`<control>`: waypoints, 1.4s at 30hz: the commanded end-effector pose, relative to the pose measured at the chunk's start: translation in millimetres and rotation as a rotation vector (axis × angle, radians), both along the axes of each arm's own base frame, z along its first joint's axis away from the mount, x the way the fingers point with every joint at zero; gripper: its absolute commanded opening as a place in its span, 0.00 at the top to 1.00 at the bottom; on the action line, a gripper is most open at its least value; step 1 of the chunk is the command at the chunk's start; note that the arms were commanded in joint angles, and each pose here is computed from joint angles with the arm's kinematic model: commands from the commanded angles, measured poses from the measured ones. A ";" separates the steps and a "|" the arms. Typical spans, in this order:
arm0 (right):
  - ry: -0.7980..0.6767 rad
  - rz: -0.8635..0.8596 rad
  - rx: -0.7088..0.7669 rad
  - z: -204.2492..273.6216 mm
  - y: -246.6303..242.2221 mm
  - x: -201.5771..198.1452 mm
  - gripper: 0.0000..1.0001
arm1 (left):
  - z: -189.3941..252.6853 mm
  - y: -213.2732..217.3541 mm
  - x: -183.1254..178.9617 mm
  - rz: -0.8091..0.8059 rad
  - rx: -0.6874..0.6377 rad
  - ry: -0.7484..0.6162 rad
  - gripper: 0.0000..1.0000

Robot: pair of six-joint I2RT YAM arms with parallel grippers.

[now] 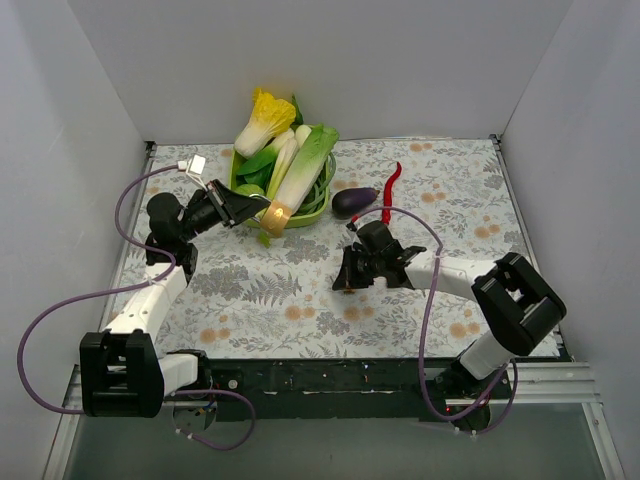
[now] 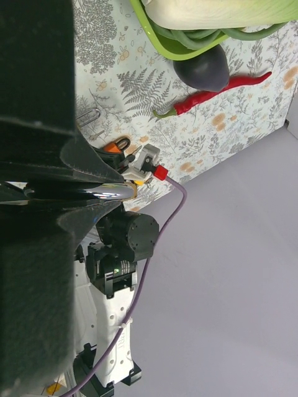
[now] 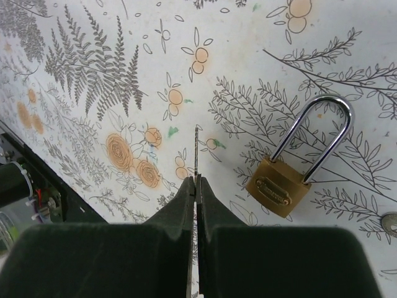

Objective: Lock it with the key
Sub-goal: Place the key at the center of the board, then place the lock at the center of the board.

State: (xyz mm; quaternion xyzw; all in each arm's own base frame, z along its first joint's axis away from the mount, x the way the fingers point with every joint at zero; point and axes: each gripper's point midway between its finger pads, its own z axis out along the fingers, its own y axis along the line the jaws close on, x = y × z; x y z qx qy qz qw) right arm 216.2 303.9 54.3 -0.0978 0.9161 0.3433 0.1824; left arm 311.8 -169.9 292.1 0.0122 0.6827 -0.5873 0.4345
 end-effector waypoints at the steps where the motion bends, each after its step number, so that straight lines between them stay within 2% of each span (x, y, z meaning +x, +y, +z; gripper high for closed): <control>1: 0.015 -0.052 0.001 3.9 9.9 13.5 0.99 | 30.4 2.1 -5.0 0.019 -0.023 -0.109 1.00; 8: 0.070 -0.082 -0.018 -9.6 11.0 13.3 0.99 | 27.9 1.7 -5.1 0.015 -0.034 -0.104 1.00; 14: 0.108 -0.100 -0.028 -18.0 12.3 12.8 0.94 | 22.3 1.2 -5.9 0.008 -0.031 -0.088 1.00; 26: 0.099 -0.099 -0.027 -9.3 17.8 19.1 0.57 | 14.0 1.1 -5.4 0.004 0.003 -0.058 1.00; 29: 0.050 -0.065 -0.015 6.2 21.6 24.5 0.46 | 4.6 0.2 -8.2 -0.015 0.040 -0.019 1.00; 34: -0.070 0.012 0.016 39.5 25.1 31.4 0.36 | -15.6 -4.2 -23.2 -0.115 0.112 0.052 1.00; 35: -0.138 0.068 0.018 49.6 24.8 31.4 0.35 | -25.8 -4.7 -29.0 -0.138 0.125 0.100 1.00; 38: -0.264 0.169 0.050 73.6 25.8 28.7 0.33 | -42.8 -5.5 -40.2 -0.206 0.179 0.105 1.00; 41: -0.415 0.423 0.173 97.4 34.8 4.4 0.33 | -53.9 -10.5 -60.4 -0.333 0.200 0.091 1.00; 42: -0.452 0.504 0.192 100.7 34.0 -4.9 0.33 | -55.9 -11.6 -64.3 -0.365 0.219 0.040 1.00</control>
